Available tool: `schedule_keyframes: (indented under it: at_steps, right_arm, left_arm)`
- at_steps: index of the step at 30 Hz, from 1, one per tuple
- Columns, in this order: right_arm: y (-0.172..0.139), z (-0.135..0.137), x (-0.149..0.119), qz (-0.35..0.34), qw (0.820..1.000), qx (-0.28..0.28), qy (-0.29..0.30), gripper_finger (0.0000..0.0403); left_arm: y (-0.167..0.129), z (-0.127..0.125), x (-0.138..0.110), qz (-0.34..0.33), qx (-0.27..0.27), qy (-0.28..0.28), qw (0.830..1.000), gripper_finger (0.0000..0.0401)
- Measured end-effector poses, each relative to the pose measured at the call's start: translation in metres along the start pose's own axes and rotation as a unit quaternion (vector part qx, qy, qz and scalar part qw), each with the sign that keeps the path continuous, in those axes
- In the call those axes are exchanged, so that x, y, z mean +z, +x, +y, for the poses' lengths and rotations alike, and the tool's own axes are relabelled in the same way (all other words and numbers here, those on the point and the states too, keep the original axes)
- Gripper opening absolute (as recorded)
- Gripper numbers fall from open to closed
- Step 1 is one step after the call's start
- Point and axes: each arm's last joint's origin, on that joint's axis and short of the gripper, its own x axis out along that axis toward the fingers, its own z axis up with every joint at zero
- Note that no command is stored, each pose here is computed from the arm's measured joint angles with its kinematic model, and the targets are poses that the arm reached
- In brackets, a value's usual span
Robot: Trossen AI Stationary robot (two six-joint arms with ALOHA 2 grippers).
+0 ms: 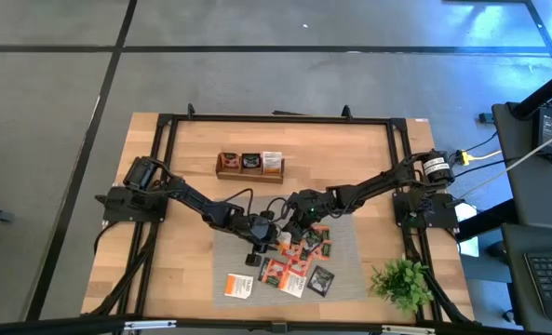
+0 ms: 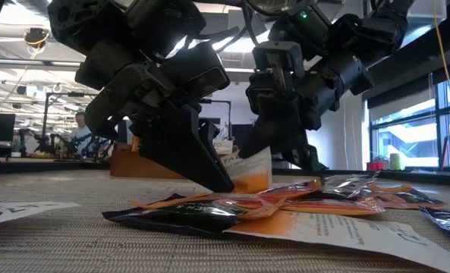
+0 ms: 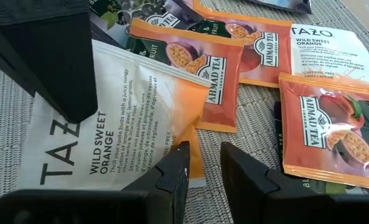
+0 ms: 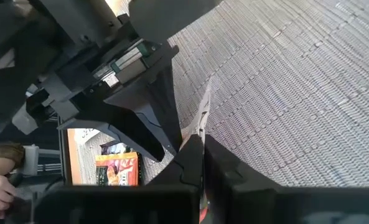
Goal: Pick & Place Tea
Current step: Put the white orange tea bag into the right section of the wooden organizer
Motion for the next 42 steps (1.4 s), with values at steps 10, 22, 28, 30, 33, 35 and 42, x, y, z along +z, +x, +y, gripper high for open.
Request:
schedule_keyframes:
  at_steps: [10,22,28,30,33,35,42]
  right_arm:
    - [-0.009,0.001,0.009,-0.015,0.999,0.006,-0.045,0.0009]
    - [-0.082,0.003,0.082,-0.203,0.929,-0.102,-0.292,0.0008]
    - [-0.096,-0.012,0.128,-0.178,0.905,-0.172,-0.346,0.0006]
    - [-0.093,-0.019,0.139,-0.157,0.907,-0.173,-0.352,0.0006]
    - [-0.085,-0.030,0.148,-0.132,0.907,-0.175,-0.359,0.0006]
    - [-0.077,-0.037,0.151,-0.121,0.907,-0.181,-0.359,0.0006]
    - [-0.057,-0.050,0.153,-0.100,0.898,-0.190,-0.384,0.0006]
  left_arm:
    - [-0.049,-0.005,0.021,-0.002,-0.034,-0.001,0.999,0.0088]
    - [-0.157,-0.001,-0.011,-0.253,-0.023,-0.019,0.967,0.0088]
    - [-0.177,0.002,-0.019,-0.290,0.006,-0.050,0.956,0.0088]
    - [-0.176,0.002,-0.022,-0.280,0.008,-0.050,0.959,0.0088]
    - [-0.176,0.002,-0.024,-0.274,0.009,-0.049,0.960,0.0088]
    - [-0.174,0.002,-0.025,-0.267,0.013,-0.047,0.962,0.0088]
    - [-0.173,0.004,-0.028,-0.253,0.043,-0.054,0.965,0.0088]
